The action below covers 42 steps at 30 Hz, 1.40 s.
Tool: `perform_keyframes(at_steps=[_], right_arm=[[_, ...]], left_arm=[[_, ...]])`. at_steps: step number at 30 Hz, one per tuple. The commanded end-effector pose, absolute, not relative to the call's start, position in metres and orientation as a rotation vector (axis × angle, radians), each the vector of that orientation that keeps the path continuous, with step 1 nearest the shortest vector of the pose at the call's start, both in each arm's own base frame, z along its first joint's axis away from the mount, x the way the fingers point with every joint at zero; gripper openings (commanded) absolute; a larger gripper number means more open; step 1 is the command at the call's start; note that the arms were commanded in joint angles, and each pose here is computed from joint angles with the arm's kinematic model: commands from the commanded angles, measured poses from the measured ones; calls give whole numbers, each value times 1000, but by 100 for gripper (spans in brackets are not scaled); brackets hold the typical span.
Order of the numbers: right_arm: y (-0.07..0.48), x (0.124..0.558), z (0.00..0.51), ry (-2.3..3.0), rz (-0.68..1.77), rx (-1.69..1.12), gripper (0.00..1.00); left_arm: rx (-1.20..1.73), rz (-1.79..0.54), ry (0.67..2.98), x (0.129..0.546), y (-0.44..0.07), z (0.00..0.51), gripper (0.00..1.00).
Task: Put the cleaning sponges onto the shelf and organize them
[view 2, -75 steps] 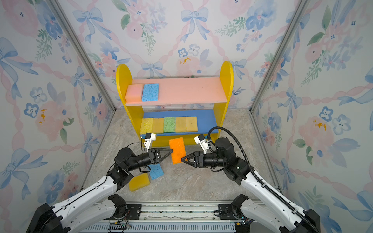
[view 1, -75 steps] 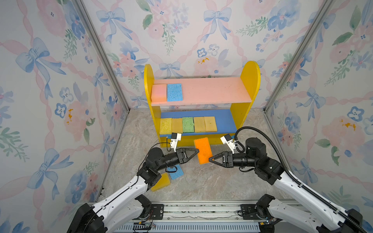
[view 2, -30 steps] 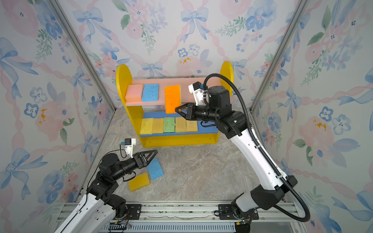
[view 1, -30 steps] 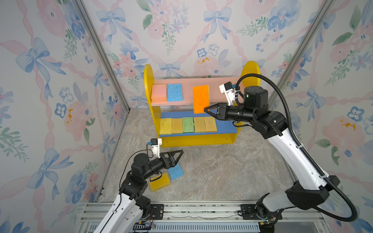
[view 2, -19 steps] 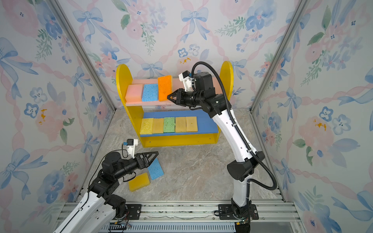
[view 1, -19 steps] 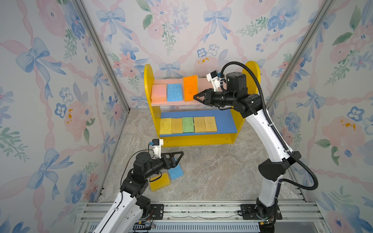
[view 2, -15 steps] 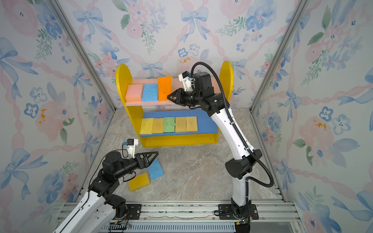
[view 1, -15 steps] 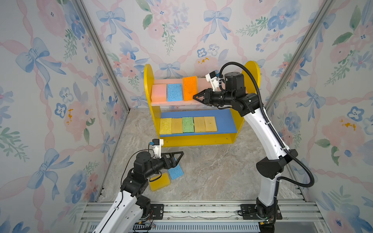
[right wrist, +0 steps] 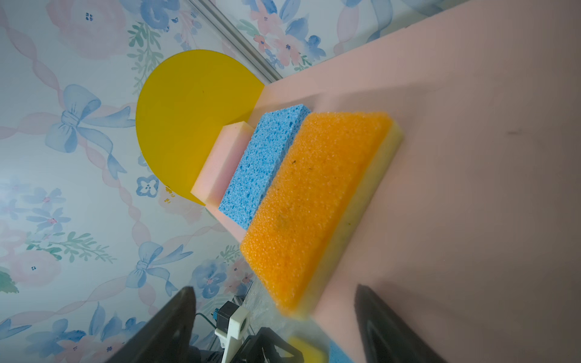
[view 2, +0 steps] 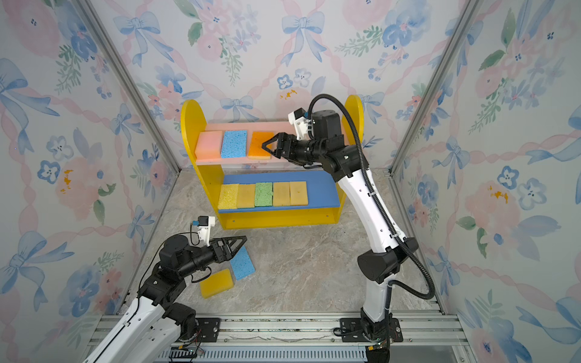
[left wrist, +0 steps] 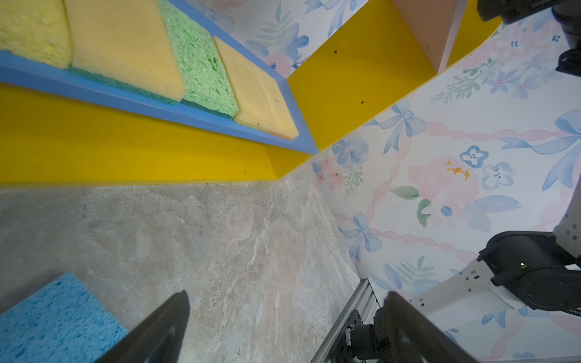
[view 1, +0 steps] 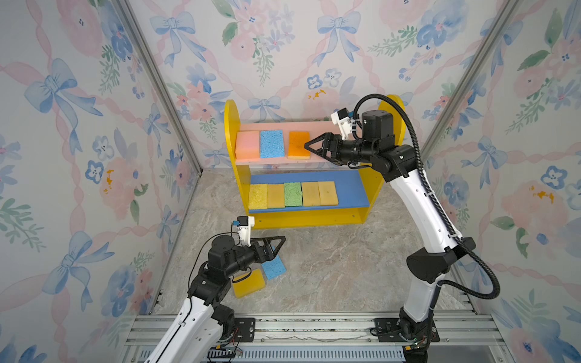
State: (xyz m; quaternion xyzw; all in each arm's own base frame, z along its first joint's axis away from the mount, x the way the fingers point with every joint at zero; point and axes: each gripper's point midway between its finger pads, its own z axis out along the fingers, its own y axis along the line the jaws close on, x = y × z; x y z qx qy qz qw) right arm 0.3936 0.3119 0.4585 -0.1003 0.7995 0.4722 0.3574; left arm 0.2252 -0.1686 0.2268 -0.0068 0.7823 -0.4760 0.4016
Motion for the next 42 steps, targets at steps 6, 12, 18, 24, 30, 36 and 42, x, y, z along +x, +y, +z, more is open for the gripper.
perform_keyframes(at_steps=[6, 12, 18, 24, 30, 36, 42], right_arm=[[255, 358, 458, 2077, 1037, -191, 87], [214, 317, 418, 2082, 1058, -108, 89], [189, 269, 322, 2259, 1026, -78, 92], [180, 239, 279, 2320, 1038, -65, 94], [178, 232, 281, 2309, 1025, -110, 96], [174, 225, 286, 2290, 1000, -149, 97], [164, 219, 283, 2289, 962, -151, 99]], left_arm=[[45, -1224, 1838, 232, -171, 303, 98], [185, -1277, 1678, 235, -198, 411, 98], [301, -1316, 1583, 266, -253, 496, 98], [385, -1351, 1477, 314, -312, 560, 98], [424, -1422, 1442, 358, -372, 570, 98], [405, -1451, 1431, 398, -400, 560, 98], [342, -1419, 1471, 434, -392, 540, 98]])
